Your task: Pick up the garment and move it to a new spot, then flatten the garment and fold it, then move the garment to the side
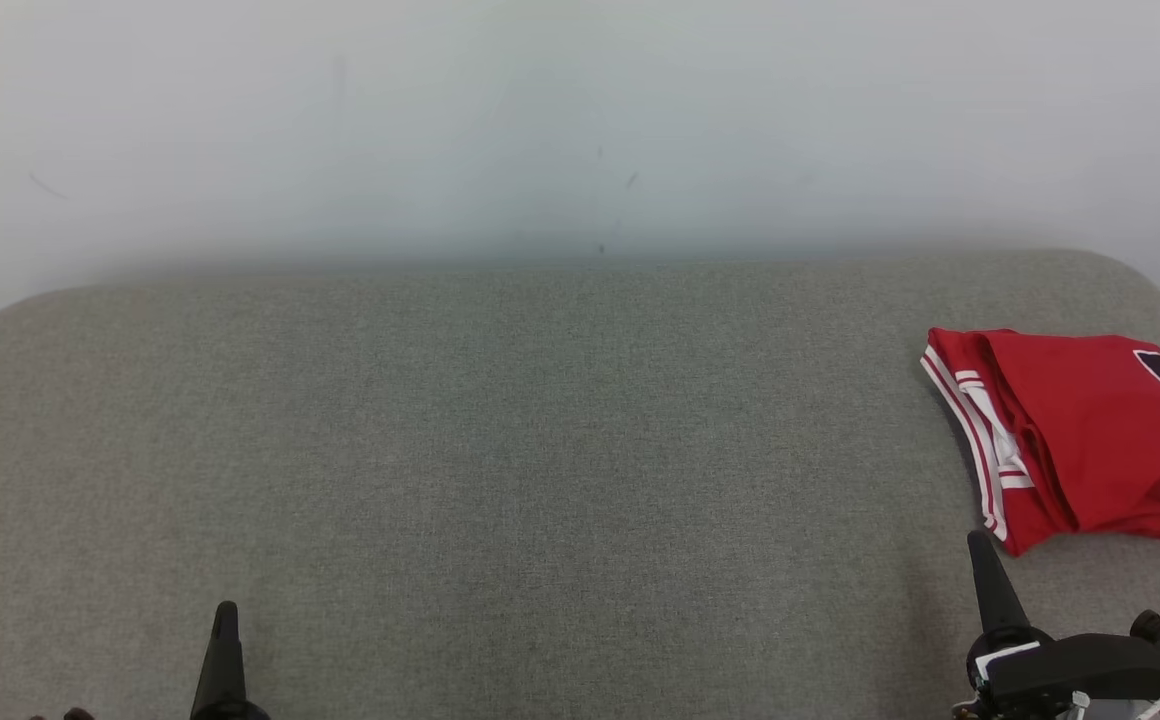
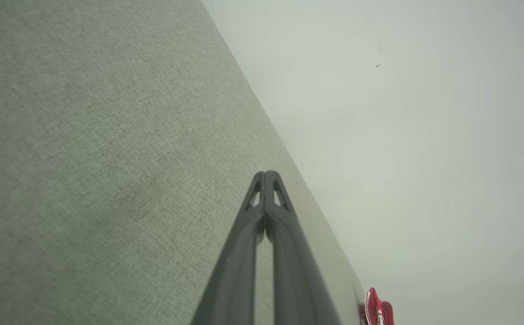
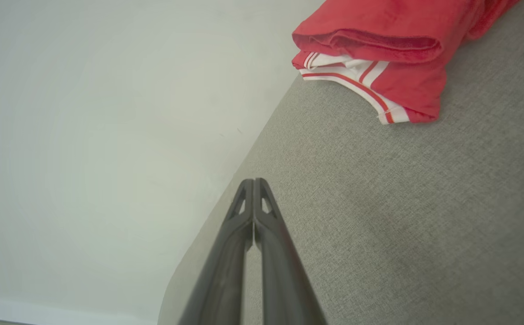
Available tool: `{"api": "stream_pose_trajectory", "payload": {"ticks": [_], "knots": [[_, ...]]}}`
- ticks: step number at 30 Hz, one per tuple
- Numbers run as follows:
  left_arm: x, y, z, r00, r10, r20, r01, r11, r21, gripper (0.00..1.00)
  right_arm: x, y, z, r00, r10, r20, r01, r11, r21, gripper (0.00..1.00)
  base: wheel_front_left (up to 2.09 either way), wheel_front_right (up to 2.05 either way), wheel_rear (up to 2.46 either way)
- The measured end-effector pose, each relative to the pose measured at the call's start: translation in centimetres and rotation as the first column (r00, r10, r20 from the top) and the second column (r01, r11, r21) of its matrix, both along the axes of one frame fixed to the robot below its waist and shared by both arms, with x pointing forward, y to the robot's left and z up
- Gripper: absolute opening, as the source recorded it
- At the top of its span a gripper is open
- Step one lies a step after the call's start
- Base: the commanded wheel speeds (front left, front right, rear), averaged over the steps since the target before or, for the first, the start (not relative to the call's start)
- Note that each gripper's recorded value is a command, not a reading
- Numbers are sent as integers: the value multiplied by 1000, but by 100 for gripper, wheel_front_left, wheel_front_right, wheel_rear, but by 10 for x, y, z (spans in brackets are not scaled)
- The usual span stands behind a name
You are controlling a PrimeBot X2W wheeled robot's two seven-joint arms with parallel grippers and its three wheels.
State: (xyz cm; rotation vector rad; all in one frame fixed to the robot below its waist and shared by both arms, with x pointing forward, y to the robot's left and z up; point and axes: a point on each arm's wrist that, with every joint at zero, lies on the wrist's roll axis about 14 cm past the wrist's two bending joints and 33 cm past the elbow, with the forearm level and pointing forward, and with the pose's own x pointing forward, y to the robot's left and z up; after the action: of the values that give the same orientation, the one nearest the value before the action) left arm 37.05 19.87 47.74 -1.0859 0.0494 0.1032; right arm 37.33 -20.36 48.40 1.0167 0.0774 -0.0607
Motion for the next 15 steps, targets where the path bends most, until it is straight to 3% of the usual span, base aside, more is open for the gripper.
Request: {"api": "stream_pose_trajectory", "payload": {"ticks": [15], "knots": [[7,-3,6,1000,-7,19,9,991,-134,0,5,-2,6,1000,-15,21,11,988,155,0,0,0,0]]}}
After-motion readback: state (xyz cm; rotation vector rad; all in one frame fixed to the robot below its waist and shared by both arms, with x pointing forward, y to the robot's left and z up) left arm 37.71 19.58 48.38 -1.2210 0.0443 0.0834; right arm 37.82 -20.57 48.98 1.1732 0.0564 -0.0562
